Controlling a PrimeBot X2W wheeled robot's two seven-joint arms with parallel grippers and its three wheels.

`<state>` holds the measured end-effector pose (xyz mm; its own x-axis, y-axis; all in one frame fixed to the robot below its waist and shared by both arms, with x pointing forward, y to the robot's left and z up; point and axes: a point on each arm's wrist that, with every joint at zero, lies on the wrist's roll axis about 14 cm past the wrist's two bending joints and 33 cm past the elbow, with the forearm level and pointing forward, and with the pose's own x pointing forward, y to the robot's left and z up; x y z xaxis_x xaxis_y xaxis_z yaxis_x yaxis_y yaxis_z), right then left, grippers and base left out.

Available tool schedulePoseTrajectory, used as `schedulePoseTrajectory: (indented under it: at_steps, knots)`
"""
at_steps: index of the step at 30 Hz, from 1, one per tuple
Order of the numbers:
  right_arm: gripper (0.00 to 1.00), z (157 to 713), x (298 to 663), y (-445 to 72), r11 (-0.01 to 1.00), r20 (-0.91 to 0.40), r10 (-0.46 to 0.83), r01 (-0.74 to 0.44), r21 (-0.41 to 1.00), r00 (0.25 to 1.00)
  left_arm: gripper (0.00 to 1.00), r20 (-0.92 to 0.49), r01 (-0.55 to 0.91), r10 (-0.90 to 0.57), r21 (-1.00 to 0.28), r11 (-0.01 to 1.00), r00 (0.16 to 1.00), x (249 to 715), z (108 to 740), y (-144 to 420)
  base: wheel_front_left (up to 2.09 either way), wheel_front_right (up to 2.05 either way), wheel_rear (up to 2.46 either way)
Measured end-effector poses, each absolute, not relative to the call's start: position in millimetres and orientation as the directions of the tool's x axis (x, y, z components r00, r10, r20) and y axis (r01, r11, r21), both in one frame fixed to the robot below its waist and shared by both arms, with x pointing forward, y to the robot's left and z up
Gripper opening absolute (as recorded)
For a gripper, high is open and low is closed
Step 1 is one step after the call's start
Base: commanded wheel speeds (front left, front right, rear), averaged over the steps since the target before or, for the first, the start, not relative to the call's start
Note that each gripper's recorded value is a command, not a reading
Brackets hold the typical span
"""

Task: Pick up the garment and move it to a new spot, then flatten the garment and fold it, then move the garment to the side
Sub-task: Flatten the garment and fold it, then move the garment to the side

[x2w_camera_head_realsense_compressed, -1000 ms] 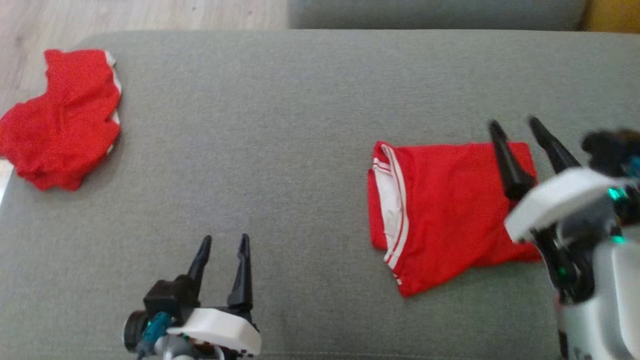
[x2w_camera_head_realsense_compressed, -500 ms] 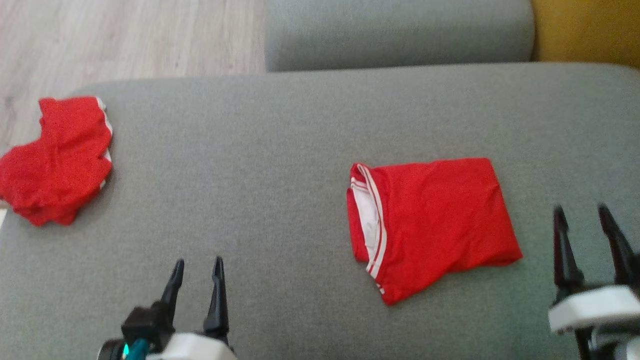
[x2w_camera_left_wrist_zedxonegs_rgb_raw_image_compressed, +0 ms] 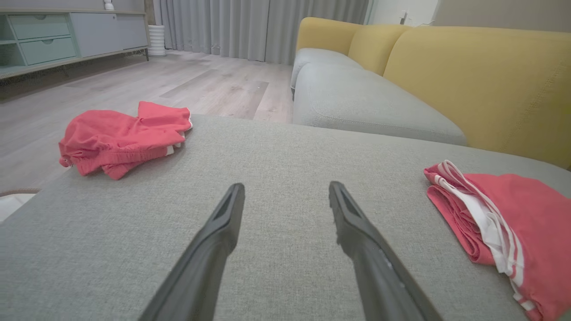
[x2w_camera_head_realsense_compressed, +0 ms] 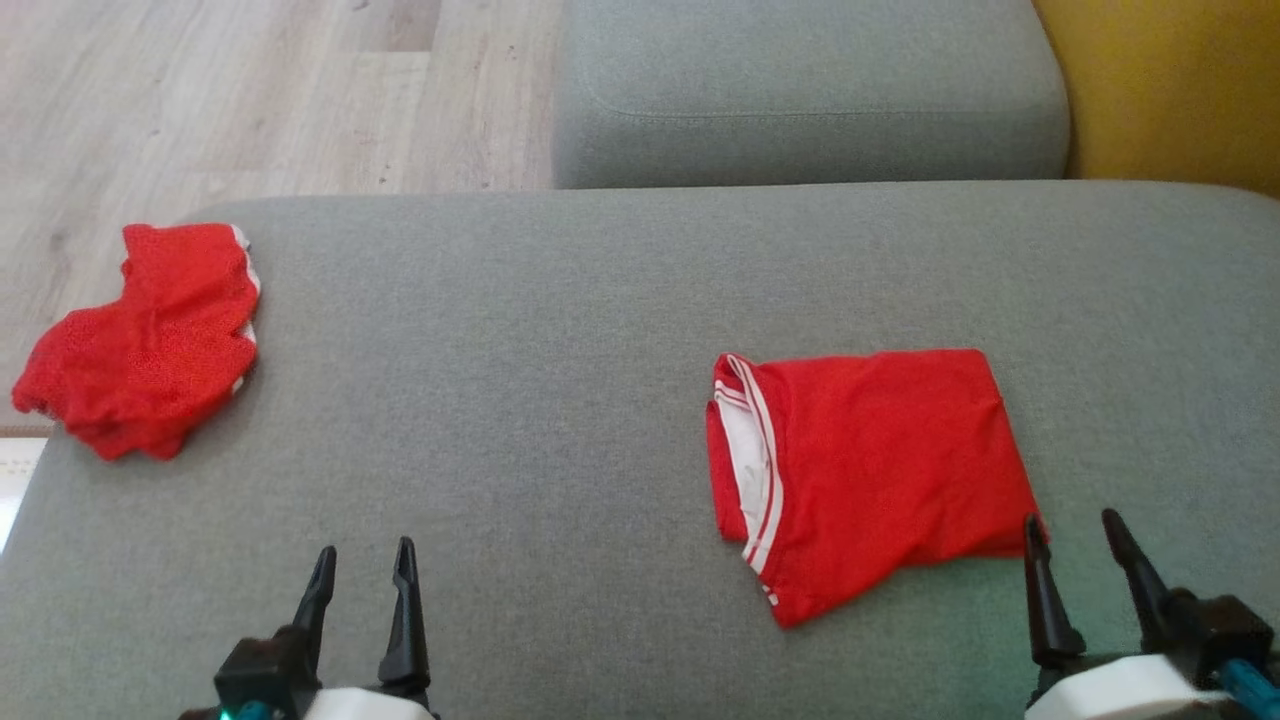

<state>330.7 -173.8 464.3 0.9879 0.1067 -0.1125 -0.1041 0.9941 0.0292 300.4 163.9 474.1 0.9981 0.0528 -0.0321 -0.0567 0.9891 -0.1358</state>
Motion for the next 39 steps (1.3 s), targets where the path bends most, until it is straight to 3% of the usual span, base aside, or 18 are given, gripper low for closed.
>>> schedulePoseTrajectory:
  at_steps: [17, 23, 31, 39]
  knots:
    - [1.0, 455.5, 334.8, -152.2, 0.984, -0.146, 0.171, -0.163, 0.065, 0.974, 1.0, -0.043, -0.08, 0.074, -0.139, 0.987, 0.996, 293.5, 470.4, 170.5, 0.0, 0.0, 0.0]
    - [1.0, 467.9, 378.9, -162.6, 0.981, -0.253, 0.189, -0.169, 0.096, 0.949, 1.0, -0.079, -0.051, 0.04, -0.144, 0.988, 0.996, 296.7, 461.4, 158.8, 0.0, 0.0, 0.0]
    - [1.0, 413.8, 412.3, -175.9, 0.983, -0.615, 0.184, -0.147, 0.111, 0.767, 1.0, -0.111, -0.049, 0.032, -0.15, 0.988, 0.993, 311.8, 453.5, 155.4, 0.0, 0.0, 0.0]
    - [1.0, 372.0, 425.1, -190.4, 0.993, -0.769, 0.107, -0.102, 0.055, 0.63, 1.0, -0.142, -0.095, 0.074, -0.148, 0.984, 0.987, 313.2, 446.0, 165.0, 0.0, 0.0, 0.0]
